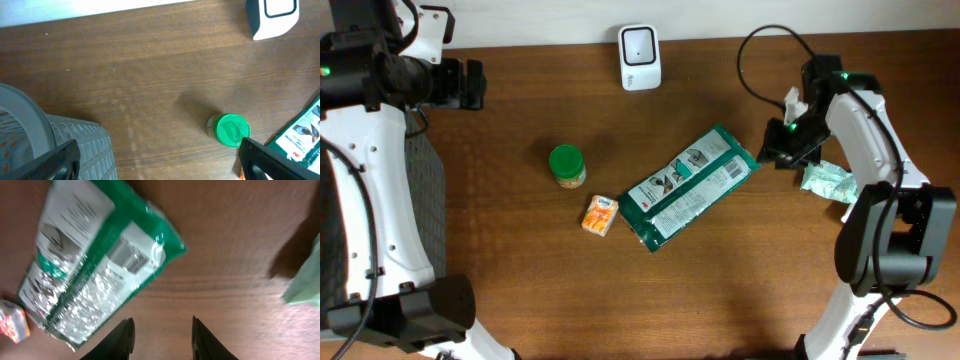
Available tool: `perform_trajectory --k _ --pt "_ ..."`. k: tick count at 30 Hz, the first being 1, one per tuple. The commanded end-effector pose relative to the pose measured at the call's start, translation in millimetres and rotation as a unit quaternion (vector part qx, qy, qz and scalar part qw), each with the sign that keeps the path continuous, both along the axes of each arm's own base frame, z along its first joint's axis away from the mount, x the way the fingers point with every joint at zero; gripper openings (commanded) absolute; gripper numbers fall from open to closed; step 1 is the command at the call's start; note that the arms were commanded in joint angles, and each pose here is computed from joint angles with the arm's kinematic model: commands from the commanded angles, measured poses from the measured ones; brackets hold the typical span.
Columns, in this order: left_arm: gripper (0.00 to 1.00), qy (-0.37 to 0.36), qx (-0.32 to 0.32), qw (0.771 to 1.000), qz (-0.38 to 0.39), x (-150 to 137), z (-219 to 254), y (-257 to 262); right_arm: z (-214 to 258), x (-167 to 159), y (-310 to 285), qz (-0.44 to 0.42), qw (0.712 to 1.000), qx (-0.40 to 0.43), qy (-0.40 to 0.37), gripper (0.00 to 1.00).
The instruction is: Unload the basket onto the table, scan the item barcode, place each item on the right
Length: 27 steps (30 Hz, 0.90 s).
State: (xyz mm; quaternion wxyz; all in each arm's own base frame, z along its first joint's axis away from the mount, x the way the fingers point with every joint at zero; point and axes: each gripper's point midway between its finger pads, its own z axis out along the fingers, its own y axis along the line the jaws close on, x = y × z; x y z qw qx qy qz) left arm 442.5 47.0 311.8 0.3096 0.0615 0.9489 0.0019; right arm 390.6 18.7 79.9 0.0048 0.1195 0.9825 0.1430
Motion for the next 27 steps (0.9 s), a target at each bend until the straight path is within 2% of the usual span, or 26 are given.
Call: perform_trajectory --k 1,4,5,6,7,10,12,15,17,21,27 --pt "0.99 -0.01 -0.012 1.0 -0.012 0.7 5.2 -3.9 -10.4 -15.4 22.9 0.025 0.999 0.017 0.017 0.34" --pt "0.99 -0.025 -0.097 0.992 -0.075 1.1 13.7 -39.8 -15.6 -23.5 33.7 0.037 0.999 0.018 0.029 0.34" --pt "0.47 -0.03 -0.122 0.988 -0.092 0.7 16.9 -49.7 -14.8 -23.7 36.2 0.037 0.999 0.026 0.03 0.34" --pt "0.29 -0.031 -0.142 0.984 -0.108 0.1 18.5 -58.9 -14.5 -23.7 37.0 0.031 0.999 0.029 0.031 0.34" --pt "0.0 -0.026 -0.156 0.981 -0.114 -0.8 18.4 -67.7 -14.6 -23.4 37.0 0.028 0.999 0.028 0.032 0.33" --pt "0.0 -0.001 -0.163 0.977 -0.14 1.7 5.9 -105.7 -25.4 -15.0 14.8 -0.011 0.999 -0.039 0.03 0.24" --pt "0.0 0.025 -0.135 0.978 -0.157 5.6 -14.7 -131.5 -30.8 -2.0 7.8 -0.017 0.998 -0.066 0.007 0.16" --pt "0.0 0.051 -0.101 0.976 -0.187 12.7 -43.3 -169.3 -42.0 0.8 -0.9 -0.021 0.993 -0.113 -0.002 0.16" --pt "0.0 0.057 -0.082 0.965 -0.241 14.8 -60.1 -200.3 -57.0 -4.9 -10.9 -0.03 0.989 -0.148 0.0 0.15" --pt "0.0 0.067 -0.041 0.962 -0.263 17.8 -81.5 -218.8 -85.9 -10.1 -8.3 -0.032 0.99 -0.14 -0.014 0.1" --pt "0.0 0.077 -0.042 0.961 -0.263 18.5 -89.4 -219.6 -92.0 26.8 27.9 0.006 0.989 -0.091 -0.116 0.1"
